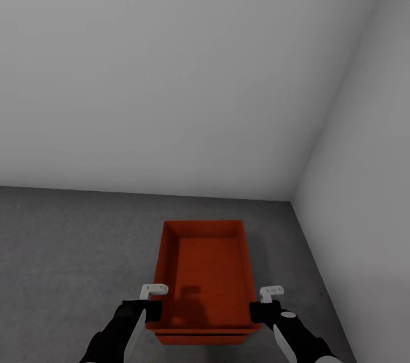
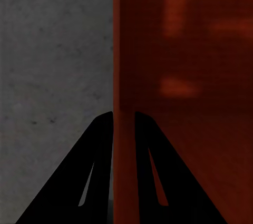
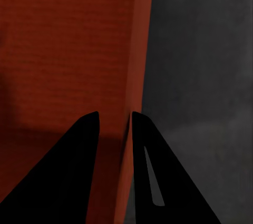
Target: Move the two storage containers from the living room to the garage. In the garage, place one container on the floor and stack the other container on top of it (either order is fine).
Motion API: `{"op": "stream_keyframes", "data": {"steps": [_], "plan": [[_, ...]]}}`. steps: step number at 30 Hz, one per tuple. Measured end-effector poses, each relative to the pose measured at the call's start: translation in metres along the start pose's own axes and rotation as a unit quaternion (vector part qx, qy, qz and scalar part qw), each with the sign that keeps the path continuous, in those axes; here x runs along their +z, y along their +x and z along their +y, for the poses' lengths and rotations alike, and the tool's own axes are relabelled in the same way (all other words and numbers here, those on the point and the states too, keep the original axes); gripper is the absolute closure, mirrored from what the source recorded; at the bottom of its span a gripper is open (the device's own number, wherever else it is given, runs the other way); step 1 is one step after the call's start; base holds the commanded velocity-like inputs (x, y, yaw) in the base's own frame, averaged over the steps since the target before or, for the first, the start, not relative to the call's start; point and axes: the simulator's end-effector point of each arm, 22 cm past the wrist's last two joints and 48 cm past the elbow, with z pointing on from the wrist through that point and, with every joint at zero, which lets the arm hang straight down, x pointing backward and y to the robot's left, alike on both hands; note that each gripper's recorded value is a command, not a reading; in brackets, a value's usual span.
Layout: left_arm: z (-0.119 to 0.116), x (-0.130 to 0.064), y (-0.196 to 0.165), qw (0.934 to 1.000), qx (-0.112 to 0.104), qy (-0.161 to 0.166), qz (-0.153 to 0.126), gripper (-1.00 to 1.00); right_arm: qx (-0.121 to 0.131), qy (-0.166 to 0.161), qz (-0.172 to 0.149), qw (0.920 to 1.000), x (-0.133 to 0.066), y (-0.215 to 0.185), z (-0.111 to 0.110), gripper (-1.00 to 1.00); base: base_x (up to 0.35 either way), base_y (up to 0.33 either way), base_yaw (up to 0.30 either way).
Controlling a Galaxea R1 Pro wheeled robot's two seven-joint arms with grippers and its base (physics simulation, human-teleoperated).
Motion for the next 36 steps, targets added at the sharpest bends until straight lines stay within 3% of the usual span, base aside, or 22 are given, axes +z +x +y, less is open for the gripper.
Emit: {"op": "stream_keyframes", "data": {"steps": [1,3,36], "plan": [[-0.007,0.002,-0.016,0.9993,-0.006,0.007,-0.037,-1.00,-0.005,-0.002,-0.002,1.0000,0.002,-0.003,0.000,-1.00,0.000,0.000,0.000],[-0.010,0.003,-0.016,0.9991,-0.010,0.013,-0.038,-1.00,-0.003,-0.019,0.005,0.9998,0.005,0.003,0.026,-1.00,0.000,0.000,0.000],[-0.012,0.003,-0.016,0.9991,-0.009,0.014,-0.038,-1.00,-0.003,-0.019,0.006,0.9998,0.005,0.004,0.027,-1.00,0.000,0.000,0.000]]}}
